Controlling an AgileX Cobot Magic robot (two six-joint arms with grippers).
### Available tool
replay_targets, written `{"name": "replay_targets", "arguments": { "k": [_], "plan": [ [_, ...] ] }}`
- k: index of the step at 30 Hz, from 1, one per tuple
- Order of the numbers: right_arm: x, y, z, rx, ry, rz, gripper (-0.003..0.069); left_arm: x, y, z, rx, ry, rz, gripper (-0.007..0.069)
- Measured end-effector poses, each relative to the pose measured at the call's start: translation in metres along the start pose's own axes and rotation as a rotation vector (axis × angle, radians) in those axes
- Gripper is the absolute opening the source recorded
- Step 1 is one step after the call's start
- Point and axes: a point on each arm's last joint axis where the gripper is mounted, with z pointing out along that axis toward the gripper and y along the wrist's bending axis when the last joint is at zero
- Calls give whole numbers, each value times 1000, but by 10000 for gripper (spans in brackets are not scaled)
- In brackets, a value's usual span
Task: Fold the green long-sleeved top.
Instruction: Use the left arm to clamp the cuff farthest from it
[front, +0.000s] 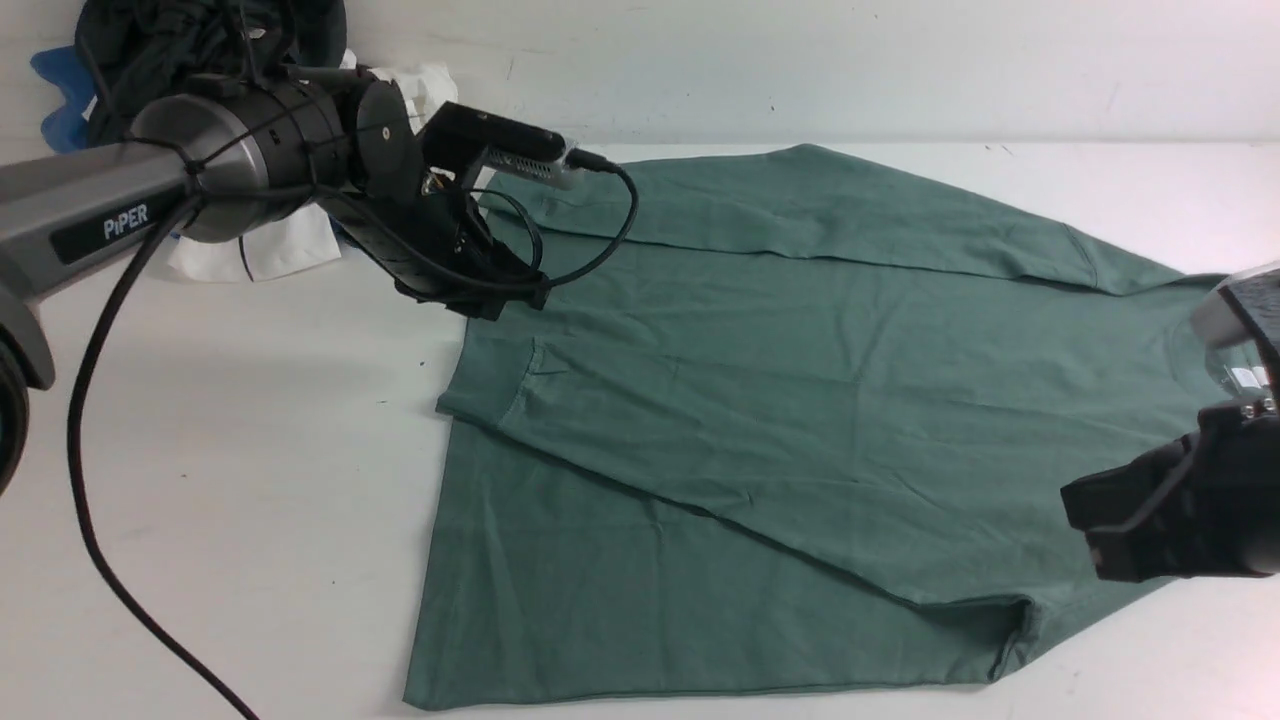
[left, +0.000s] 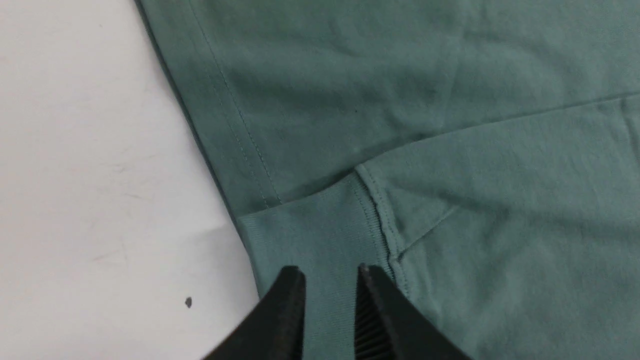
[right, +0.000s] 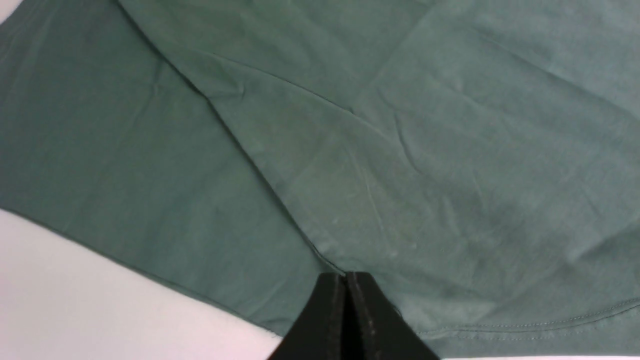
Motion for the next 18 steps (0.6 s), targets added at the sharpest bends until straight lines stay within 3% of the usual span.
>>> {"name": "replay_targets", "arguments": {
  "k": [1, 5, 13, 18],
  "plan": [
    [0, 2, 5, -11, 16, -1, -10, -7, 0, -5, -2, -24, 3, 242],
    [2, 8, 23, -46, 71, -21, -10, -25, 1, -19, -8, -97, -8, 300],
    [15, 21, 93, -73, 211, -108, -10, -48, 9, -12, 1, -109, -47, 265],
    [31, 20, 122, -80, 324, -136, -10, -64, 38, 3, 61, -110, -148, 286]
  ]
}}
